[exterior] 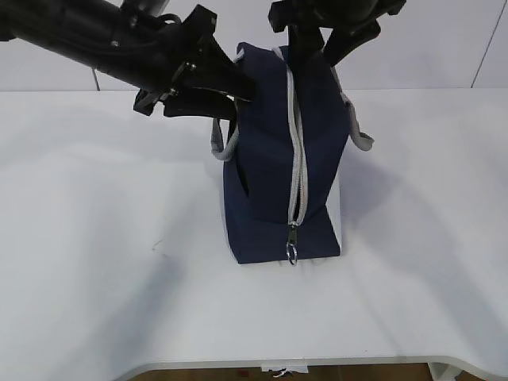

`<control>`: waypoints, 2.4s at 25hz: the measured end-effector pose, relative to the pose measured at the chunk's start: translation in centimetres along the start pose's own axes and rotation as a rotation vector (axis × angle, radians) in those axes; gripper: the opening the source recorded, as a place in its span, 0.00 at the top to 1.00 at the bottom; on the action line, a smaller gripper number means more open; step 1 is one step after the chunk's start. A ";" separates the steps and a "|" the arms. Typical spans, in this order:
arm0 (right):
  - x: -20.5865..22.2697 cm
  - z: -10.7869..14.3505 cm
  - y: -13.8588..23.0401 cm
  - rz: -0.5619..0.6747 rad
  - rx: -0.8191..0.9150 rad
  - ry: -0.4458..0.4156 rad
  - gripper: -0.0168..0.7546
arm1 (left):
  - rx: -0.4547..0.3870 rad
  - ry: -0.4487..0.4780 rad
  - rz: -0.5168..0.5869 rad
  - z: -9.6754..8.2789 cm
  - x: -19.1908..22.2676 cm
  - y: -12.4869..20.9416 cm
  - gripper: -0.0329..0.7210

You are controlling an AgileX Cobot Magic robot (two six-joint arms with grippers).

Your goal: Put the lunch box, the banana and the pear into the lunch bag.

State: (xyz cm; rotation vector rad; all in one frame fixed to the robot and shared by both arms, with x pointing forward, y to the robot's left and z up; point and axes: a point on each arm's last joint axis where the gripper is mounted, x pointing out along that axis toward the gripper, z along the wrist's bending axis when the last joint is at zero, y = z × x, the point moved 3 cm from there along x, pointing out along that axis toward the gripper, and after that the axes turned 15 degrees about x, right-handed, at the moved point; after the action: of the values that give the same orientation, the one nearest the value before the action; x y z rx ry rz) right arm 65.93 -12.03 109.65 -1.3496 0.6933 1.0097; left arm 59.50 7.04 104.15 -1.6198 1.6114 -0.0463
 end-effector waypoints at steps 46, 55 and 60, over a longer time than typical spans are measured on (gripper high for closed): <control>-0.8 -2.8 16.3 -0.756 -0.141 -0.244 0.36 | 0.308 -0.542 0.303 -2.2 -10.8 -0.1 0.55; 2.5 -3.7 23.0 -0.705 -0.138 -0.325 0.36 | 0.301 -0.526 0.297 -2.4 -10.6 -0.1 0.55; 4.8 -3.7 24.9 -0.596 -0.177 -0.332 0.36 | 0.300 -0.521 0.295 -2.4 -10.6 -0.1 0.55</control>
State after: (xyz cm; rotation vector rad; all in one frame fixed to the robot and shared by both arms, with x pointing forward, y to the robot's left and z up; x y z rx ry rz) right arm 46.50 -16.48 93.60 -1.3779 -0.0580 0.7864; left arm 56.36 14.72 111.20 -1.0430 1.3391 0.2573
